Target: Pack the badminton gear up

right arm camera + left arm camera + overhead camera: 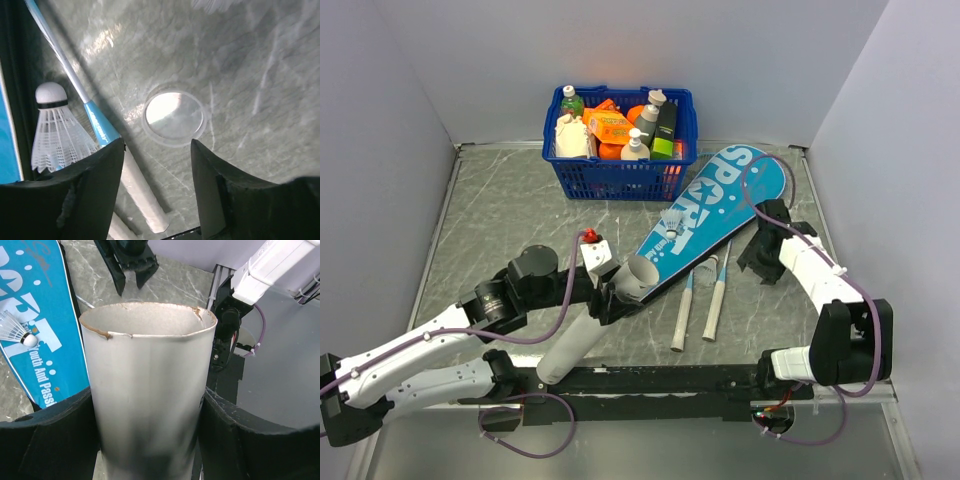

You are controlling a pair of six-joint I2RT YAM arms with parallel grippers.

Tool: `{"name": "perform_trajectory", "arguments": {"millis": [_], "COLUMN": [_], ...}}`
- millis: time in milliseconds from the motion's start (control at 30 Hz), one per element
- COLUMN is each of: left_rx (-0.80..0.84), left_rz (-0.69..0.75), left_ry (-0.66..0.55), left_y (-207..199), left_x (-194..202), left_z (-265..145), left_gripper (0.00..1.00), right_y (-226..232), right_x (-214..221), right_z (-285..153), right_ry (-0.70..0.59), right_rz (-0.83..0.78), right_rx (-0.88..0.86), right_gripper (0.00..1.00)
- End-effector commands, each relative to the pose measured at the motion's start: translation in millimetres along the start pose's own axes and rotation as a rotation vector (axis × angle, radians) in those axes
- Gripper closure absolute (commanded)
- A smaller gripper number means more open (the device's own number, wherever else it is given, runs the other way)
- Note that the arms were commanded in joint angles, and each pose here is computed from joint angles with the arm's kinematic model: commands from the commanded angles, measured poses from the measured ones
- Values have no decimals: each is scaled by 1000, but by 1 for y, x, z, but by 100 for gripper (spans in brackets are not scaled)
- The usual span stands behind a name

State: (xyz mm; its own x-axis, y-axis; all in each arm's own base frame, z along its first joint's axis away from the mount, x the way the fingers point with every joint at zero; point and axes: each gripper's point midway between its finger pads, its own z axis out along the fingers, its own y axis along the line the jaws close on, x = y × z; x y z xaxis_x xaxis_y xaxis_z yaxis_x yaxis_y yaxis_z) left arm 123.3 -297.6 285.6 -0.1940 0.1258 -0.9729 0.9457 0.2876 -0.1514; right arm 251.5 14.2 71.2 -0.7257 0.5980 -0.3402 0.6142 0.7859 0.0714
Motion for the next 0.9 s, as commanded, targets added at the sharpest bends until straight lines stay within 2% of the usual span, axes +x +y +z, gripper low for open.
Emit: {"name": "perform_trajectory", "arguments": {"millis": [0,133,333,867], "left_rx": [7,10,11,-4], "left_rz": [0,-1,3,2], "left_ry": [-50,-51,-60,-41], "left_y": [-3,-4,-4,0], "left_x": [-20,-20,-21,-16], "left_z": [2,2,0,4], "left_gripper": [80,80,80,80], "right_y": [-18,-43,-57,-34], "right_x": [-43,-64,-87,-124], "right_z": [-26,-27,-19,10], "right_ry": [-137,-169,-186,-164], "right_rz": [45,82,119,131], "right_rx": [57,140,194,152], "right_gripper": [36,32,32,33]}}
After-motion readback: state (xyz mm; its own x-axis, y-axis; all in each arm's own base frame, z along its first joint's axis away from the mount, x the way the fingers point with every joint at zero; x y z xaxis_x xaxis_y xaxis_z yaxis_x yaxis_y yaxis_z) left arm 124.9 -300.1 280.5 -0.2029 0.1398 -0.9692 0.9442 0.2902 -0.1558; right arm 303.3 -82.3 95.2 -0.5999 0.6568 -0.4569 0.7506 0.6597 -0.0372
